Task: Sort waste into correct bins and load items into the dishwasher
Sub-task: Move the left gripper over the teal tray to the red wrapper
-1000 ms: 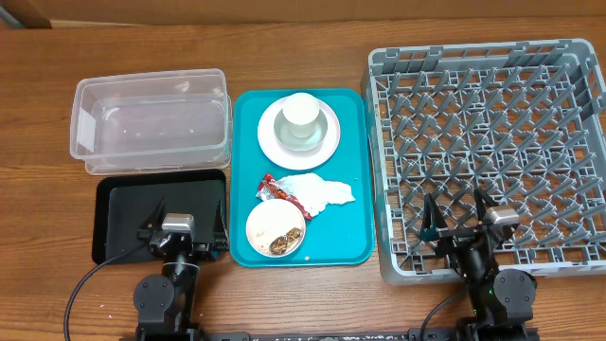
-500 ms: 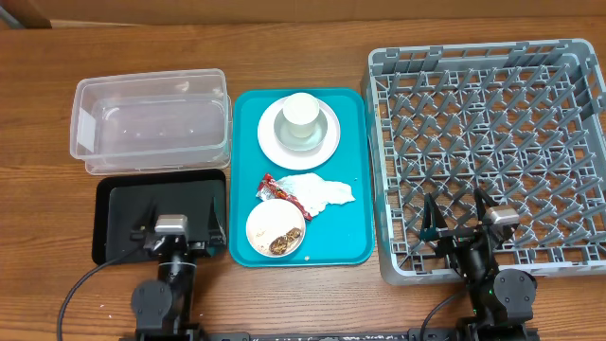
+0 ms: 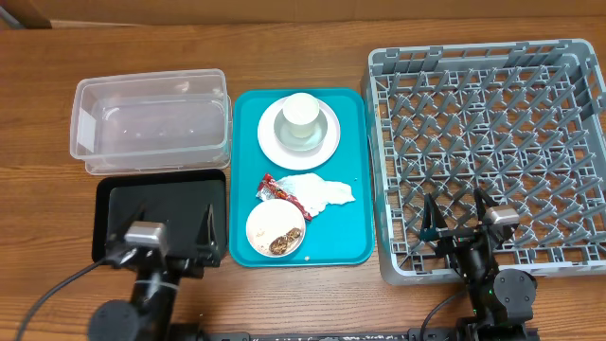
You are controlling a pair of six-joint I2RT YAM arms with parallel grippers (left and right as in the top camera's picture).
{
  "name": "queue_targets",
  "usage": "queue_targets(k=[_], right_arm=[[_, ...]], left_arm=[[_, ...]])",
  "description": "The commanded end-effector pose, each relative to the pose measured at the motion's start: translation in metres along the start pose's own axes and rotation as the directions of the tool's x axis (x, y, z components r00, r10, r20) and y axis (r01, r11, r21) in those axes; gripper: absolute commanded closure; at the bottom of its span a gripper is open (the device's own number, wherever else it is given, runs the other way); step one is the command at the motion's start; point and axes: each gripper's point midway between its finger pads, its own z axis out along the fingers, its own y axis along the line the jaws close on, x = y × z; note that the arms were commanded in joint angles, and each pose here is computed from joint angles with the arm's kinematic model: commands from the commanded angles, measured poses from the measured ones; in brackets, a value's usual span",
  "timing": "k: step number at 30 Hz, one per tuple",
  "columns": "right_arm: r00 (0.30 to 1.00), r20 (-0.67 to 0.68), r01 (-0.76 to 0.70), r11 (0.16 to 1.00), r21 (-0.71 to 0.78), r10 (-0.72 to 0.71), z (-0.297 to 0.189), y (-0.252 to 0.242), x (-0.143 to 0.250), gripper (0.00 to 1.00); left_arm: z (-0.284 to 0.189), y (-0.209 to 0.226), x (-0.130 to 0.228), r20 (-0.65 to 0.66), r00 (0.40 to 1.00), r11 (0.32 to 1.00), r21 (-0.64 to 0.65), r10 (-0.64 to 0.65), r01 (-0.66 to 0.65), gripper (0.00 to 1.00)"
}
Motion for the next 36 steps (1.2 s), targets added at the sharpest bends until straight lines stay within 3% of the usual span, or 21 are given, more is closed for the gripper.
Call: queue_targets(k=[1,5,9,12,17,18,20,22,24,34,36], right_arm=[[1.000,0.006,-0.001,1.000,0.004,0.001,0.000,-0.001,0.002,0.00],[1.000,0.006,-0.001,1.000,0.004,0.001,0.000,-0.001,0.002,0.00],[1.000,0.006,-0.001,1.000,0.004,0.001,0.000,-0.001,0.002,0.00],[1.000,0.005,-0.001,1.000,0.004,0.001,0.000,-0.001,0.002,0.00],[1.000,0.006,-0.001,1.000,0.004,0.001,0.000,-0.001,0.002,0.00],[1.000,0.006,-0.001,1.000,0.004,0.001,0.000,-0.001,0.002,0.00],[1.000,0.006,-0.001,1.000,0.004,0.001,0.000,-0.001,0.002,0.00],[1.000,0.006,-0.001,1.000,0.004,0.001,0.000,-0.001,0.002,0.00],[1.000,0.006,-0.001,1.000,0.004,0.001,0.000,-0.001,0.002,0.00],[1.000,0.006,-0.001,1.000,0.004,0.001,0.000,-0.001,0.002,0.00],[1.000,0.005,-0.001,1.000,0.004,0.001,0.000,-0.001,0.002,0.00]], left_arm=[[-0.008,-0.020,-0.023,-0.105,0.994,0.995,0.080,-0.043,0.052,0.00],[-0.019,-0.039,-0.019,-0.442,0.892,0.981,0.112,-0.093,0.157,0.00],[-0.027,-0.047,-0.014,-0.718,0.680,0.967,0.040,-0.148,0.253,0.00],[-0.021,-0.047,-0.015,-0.811,0.560,0.962,-0.015,-0.172,0.273,0.00],[0.018,-0.044,-0.013,-0.845,0.504,0.956,-0.030,-0.182,0.293,0.00],[0.030,-0.044,-0.010,-0.849,0.495,0.953,-0.032,-0.185,0.301,0.05],[0.044,-0.044,-0.004,-0.862,0.452,0.938,-0.070,-0.229,0.340,0.49],[0.055,-0.042,0.007,-0.872,0.383,0.917,-0.162,-0.306,0.365,0.80],[0.064,-0.041,0.017,-0.879,0.343,0.914,-0.206,-0.330,0.351,0.96],[0.105,-0.079,0.064,-0.924,0.280,0.951,-0.193,-0.259,0.243,0.96],[0.111,-0.079,0.073,-0.921,0.293,0.961,-0.212,-0.257,0.177,0.88]])
